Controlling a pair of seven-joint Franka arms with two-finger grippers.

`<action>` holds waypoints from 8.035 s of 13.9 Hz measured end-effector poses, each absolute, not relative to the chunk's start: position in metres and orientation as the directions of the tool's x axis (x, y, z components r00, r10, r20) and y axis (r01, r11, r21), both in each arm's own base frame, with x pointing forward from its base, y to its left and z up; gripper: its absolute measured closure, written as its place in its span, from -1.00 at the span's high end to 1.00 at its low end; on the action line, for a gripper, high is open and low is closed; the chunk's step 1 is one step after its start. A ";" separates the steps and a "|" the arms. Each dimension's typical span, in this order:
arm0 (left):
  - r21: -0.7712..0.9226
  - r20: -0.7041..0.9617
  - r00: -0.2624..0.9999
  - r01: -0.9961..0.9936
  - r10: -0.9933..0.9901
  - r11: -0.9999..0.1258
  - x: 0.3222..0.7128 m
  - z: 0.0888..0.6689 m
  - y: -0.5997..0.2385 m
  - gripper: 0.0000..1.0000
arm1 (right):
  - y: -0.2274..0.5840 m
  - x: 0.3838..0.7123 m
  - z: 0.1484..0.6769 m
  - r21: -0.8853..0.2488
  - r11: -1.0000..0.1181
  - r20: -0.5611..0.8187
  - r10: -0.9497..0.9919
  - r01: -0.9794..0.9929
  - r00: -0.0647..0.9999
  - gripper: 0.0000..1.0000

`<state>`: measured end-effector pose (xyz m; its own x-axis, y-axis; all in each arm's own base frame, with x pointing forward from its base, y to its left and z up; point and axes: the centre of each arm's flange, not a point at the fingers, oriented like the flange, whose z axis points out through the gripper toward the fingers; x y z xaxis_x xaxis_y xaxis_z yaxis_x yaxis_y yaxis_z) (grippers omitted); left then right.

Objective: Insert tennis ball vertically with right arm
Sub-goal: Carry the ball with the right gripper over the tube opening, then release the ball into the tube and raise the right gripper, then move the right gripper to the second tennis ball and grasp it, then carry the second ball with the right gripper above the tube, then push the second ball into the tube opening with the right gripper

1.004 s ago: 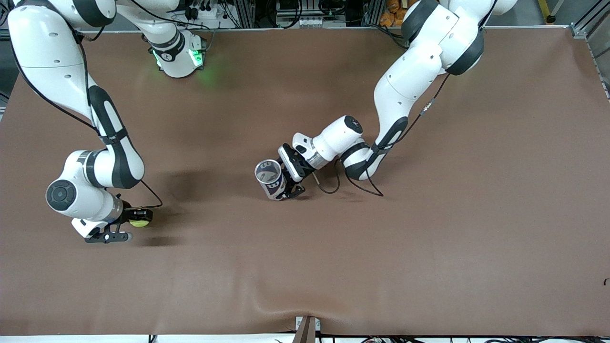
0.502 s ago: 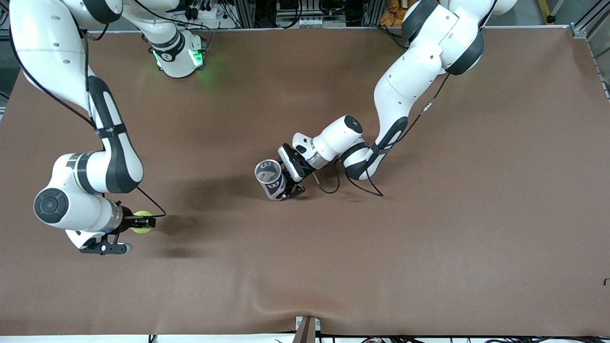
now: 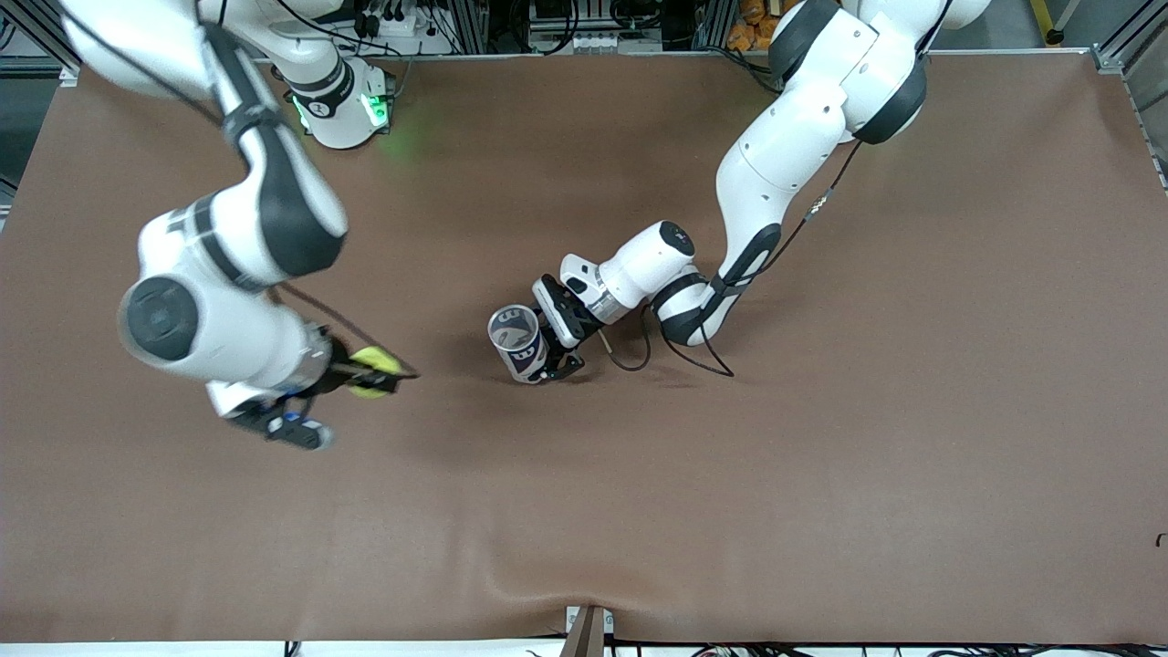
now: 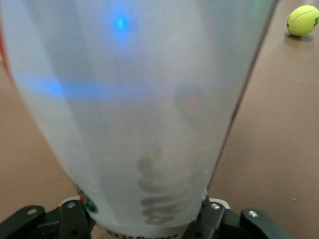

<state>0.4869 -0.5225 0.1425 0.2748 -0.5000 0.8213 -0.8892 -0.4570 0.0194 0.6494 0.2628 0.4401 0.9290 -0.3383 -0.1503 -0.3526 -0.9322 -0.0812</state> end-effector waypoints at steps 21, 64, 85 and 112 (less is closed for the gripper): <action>0.013 0.822 0.266 -0.892 -0.503 -0.451 0.486 0.142 -0.522 0.47 | 0.401 0.590 0.396 0.012 -0.905 -0.161 -0.421 -0.425 0.893 1.00; 0.012 0.822 0.265 -0.893 -0.504 -0.450 0.486 0.140 -0.521 1.00 | -0.171 0.498 0.212 0.062 -0.998 -0.292 0.001 0.020 0.957 1.00; 0.011 0.822 0.265 -0.892 -0.503 -0.452 0.487 0.140 -0.519 1.00 | 0.088 0.627 0.464 -0.088 -0.972 -0.246 -0.192 -0.219 0.950 0.26; 0.010 0.823 0.264 -0.891 -0.502 -0.453 0.488 0.140 -0.519 0.87 | 0.410 0.588 0.438 0.064 -0.834 -0.160 -0.550 -0.548 0.819 0.26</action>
<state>0.4877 -0.5191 0.1403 0.2644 -0.5023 0.8233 -0.8914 -0.4532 0.0097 0.5881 0.4096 0.4376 0.8195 -0.5503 -0.1600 -0.5478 -0.8342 0.0637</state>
